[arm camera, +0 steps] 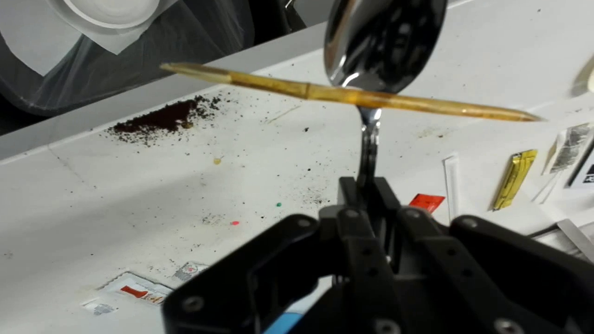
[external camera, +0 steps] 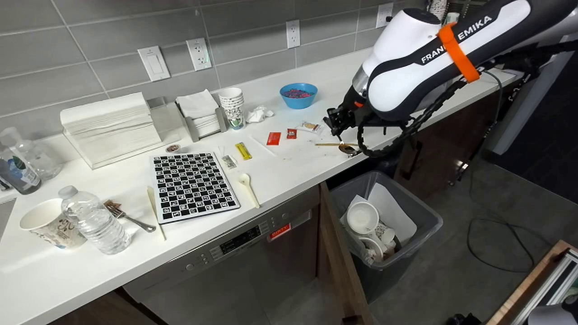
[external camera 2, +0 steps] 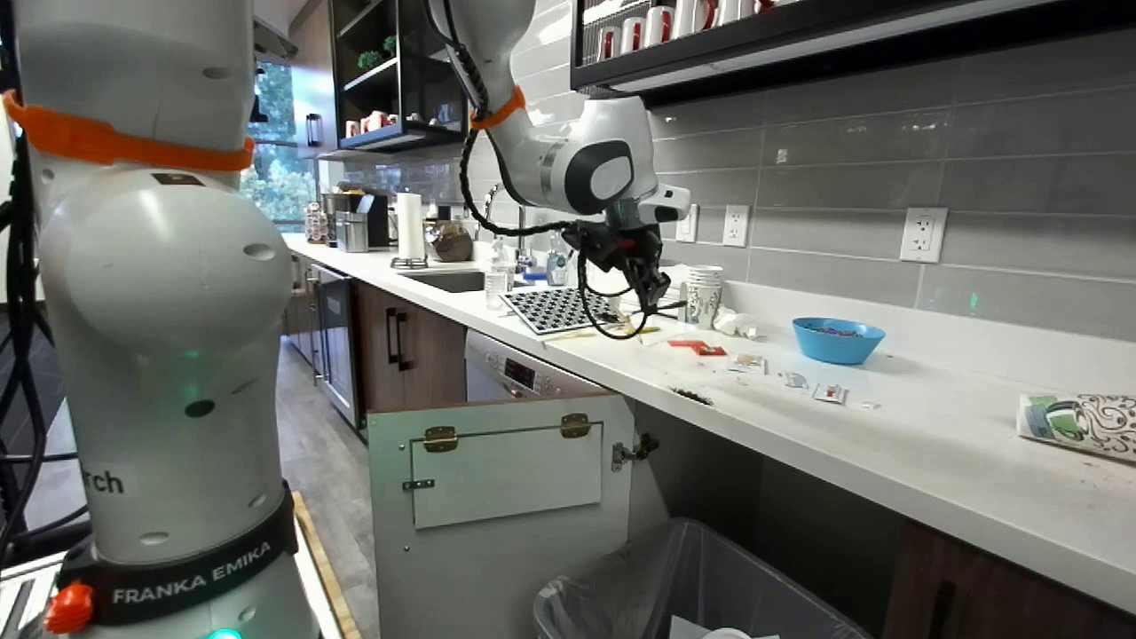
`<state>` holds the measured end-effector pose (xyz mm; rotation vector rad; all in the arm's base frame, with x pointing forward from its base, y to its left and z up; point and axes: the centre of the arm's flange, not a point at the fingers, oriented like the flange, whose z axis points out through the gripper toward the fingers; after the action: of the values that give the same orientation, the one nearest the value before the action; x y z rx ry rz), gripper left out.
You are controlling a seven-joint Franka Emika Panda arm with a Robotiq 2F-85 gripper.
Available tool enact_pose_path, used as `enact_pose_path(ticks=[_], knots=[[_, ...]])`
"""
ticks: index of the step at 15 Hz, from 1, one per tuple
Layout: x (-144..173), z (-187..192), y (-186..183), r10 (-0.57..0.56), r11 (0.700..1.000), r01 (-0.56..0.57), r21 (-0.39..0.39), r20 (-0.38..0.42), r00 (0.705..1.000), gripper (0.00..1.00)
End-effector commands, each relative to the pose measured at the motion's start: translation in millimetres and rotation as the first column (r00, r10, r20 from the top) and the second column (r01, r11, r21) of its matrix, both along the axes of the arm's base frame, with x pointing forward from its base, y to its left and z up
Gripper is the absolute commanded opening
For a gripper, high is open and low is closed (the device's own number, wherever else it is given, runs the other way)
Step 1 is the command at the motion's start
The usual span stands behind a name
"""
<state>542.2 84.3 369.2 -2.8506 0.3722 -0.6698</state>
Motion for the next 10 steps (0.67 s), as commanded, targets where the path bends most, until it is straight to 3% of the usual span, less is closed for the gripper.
enact_pose_path(ticks=[1, 10], knots=[[-29, 1, -24, 0.025, 0.995, -0.031, 0.093, 0.060, 0.998, 0.03], [-38, 12, -76, -0.024, 0.964, 0.006, 0.267, 0.065, 0.998, 0.03]])
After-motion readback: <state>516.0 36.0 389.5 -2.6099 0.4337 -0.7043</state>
